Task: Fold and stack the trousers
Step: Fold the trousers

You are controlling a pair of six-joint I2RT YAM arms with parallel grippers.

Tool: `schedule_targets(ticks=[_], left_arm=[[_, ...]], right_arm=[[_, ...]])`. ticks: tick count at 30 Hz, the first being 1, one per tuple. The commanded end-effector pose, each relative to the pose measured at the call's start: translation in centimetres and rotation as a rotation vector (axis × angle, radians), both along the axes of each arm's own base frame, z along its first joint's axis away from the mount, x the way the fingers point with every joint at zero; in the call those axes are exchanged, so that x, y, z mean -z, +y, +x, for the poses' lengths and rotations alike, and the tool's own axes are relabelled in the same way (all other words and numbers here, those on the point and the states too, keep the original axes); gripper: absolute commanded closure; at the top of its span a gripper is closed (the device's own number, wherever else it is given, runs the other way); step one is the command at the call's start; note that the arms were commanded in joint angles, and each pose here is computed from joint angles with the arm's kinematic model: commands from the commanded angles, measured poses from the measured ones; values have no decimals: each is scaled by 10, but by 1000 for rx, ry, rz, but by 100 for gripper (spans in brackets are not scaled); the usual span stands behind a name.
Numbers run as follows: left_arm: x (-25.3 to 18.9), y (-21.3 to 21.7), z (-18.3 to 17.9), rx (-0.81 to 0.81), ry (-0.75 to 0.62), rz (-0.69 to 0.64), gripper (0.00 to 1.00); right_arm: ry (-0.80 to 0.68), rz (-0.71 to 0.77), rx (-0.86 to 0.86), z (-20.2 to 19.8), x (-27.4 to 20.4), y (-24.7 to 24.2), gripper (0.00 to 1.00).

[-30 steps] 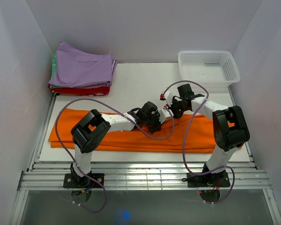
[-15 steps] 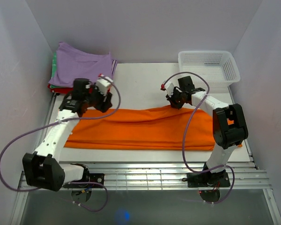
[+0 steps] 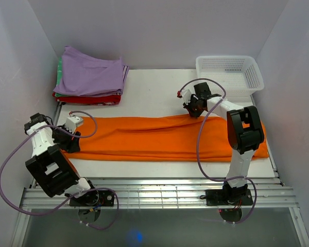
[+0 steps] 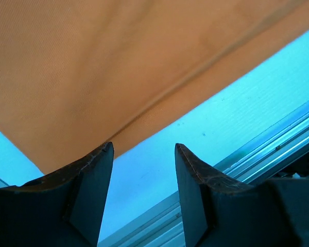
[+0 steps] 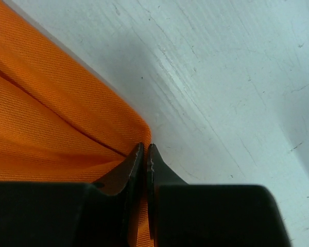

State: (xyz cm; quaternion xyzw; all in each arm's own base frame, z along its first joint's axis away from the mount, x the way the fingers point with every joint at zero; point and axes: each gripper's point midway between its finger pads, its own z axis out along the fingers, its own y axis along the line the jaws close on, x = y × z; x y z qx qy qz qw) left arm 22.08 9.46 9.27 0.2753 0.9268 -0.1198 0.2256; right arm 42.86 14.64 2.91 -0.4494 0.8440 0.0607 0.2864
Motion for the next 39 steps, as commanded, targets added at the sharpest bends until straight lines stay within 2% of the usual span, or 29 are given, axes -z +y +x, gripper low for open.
schedule_targets(ticks=[1,3,5,6,7,8,9,10,12,13,14,16,18,19,21,22,27,28,32,39], left_arm=[[-23,-31,0,297,-188,-16,38],[-23,-45,8,345,-223,-23,38],[-22,-76,13,436,-226,-51,39],[-24,-89,16,412,-218,-84,39],[-30,-101,29,420,-266,-100,39],[-32,-133,32,501,-268,-125,39],[-33,-152,32,461,-227,-168,39],[-38,-190,41,555,-267,-175,38],[-41,-230,46,588,-278,-188,38],[-51,-275,48,619,-318,-222,38],[-50,-288,55,600,-347,-175,40],[-52,-331,55,629,-376,-205,39],[-53,-380,42,697,-420,-184,40],[-39,-407,31,735,-386,-190,40],[-41,-436,37,734,-397,-192,42],[-19,-451,30,749,-337,-179,43],[-4,-496,33,752,-331,-183,46],[-9,-506,39,743,-363,-185,47],[5,-524,39,748,-320,-194,51],[21,-531,15,815,-264,-218,52]], right_arm=[[-35,-1,30,19,-12,-4,92],[-21,0,31,18,-8,-4,92],[-12,2,32,18,-4,-4,92],[-6,3,32,17,-3,-3,92],[-3,10,30,18,-4,-1,92],[10,14,34,17,0,-1,92],[17,16,34,16,1,0,92],[23,24,32,17,1,2,92],[42,33,37,17,3,4,92],[49,46,29,16,3,7,92],[57,55,20,17,3,10,92],[91,80,3,11,5,15,92],[131,97,-6,7,8,20,92],[141,103,-7,7,8,21,92],[158,116,-9,7,8,24,92],[170,117,-10,4,10,24,92],[207,133,-6,0,16,27,92],[209,134,-5,0,16,28,92],[222,136,6,0,19,28,92],[223,125,7,-2,22,26,92]])
